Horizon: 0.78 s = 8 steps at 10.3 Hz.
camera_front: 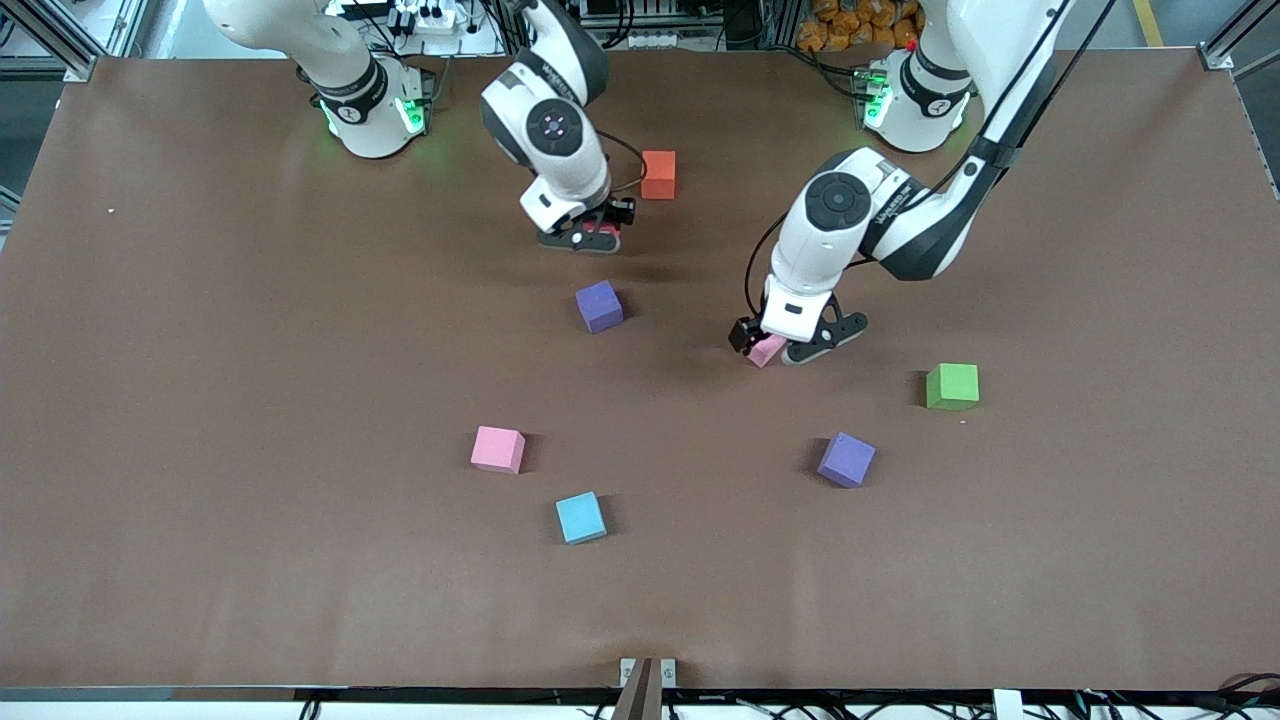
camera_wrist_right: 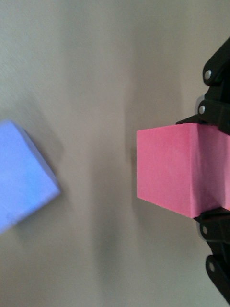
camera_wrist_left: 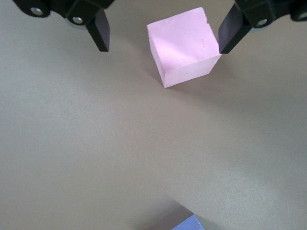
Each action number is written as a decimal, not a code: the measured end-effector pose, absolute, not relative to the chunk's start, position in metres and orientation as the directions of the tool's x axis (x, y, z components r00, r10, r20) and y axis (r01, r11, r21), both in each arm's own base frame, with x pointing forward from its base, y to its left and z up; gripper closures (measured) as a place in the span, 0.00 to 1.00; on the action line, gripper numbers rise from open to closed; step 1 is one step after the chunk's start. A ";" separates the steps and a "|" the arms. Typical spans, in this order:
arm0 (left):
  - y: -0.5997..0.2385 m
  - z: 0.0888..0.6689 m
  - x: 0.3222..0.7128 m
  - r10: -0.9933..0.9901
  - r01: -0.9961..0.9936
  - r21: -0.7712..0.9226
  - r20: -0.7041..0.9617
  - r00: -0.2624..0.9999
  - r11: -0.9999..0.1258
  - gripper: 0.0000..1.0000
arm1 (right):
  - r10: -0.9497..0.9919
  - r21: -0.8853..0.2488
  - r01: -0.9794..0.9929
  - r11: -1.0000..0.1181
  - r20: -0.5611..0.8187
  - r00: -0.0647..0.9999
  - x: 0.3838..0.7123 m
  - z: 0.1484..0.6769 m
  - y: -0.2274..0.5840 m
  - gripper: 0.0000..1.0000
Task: Arrange blocks into number 1
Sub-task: 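Grasp the pink block with the left gripper while the right gripper lifts red, then set the red block against the orange block with the right gripper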
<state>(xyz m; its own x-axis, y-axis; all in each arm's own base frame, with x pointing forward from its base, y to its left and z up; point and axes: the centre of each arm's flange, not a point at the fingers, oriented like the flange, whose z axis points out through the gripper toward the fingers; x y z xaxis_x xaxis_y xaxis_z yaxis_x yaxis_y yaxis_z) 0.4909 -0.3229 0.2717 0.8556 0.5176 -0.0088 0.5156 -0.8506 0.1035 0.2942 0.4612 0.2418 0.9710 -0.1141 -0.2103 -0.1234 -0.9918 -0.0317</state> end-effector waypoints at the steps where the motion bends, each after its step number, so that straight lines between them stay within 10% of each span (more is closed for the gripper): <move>1: -0.320 0.268 0.496 0.550 0.551 0.109 -0.039 0.834 -0.828 0.00 | -0.106 -0.027 -0.114 -0.993 -0.211 0.972 0.282 0.238 0.477 0.38; 8: -0.308 0.225 0.488 0.589 0.593 -0.010 -0.133 0.797 -0.805 0.00 | -0.074 -0.037 -0.083 -0.996 -0.204 0.976 0.249 0.208 0.542 0.38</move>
